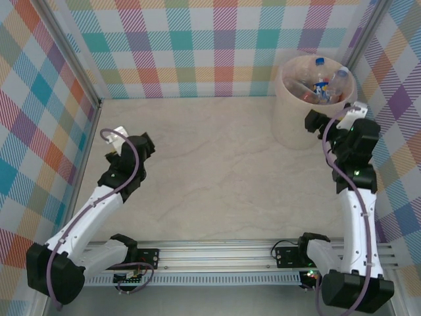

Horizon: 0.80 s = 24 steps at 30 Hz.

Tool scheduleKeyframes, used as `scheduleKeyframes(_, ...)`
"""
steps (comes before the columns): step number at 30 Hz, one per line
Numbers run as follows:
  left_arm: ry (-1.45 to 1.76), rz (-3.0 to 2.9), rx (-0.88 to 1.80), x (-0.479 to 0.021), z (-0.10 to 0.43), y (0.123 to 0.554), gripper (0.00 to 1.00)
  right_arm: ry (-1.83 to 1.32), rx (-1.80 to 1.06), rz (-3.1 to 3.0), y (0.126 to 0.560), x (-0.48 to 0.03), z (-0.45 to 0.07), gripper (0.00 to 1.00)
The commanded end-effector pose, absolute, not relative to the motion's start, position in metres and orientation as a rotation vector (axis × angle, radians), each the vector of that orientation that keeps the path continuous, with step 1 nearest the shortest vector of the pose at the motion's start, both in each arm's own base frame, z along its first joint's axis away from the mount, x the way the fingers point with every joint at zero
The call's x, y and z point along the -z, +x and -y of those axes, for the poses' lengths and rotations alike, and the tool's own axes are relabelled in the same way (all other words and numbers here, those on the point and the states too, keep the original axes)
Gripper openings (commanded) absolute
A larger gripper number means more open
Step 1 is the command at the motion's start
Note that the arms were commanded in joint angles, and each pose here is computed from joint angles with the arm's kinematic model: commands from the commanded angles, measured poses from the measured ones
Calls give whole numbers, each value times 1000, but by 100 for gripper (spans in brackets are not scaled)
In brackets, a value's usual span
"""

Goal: Put the plastic bottles in the bin

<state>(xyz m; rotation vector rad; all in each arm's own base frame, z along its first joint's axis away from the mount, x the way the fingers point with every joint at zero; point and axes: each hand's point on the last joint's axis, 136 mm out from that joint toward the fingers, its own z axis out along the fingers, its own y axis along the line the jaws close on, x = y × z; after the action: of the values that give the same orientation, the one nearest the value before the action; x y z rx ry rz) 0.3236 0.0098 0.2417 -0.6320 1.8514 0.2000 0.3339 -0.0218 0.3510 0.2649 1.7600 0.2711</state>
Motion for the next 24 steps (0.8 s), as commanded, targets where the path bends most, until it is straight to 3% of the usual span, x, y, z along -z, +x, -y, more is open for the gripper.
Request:
scheduleKeyframes(1,-695,-1789,-400,-237,-48,301,100,279,-368,-1627,333,-354,15,100)
scheduleKeyframes(6,-749,-1735,-458,-213,-73,282,100,511,-348,-1692,332,-274,37,100)
scheduleKeyframes(13,-656,-1781,-430,-177,-72,300,100,812,-213,-1870,332,-170,67,100)
scheduleKeyframes(24,-419,-1932,-276,-117,-42,360,100,566,-88,-2061,352,-101,55,100)
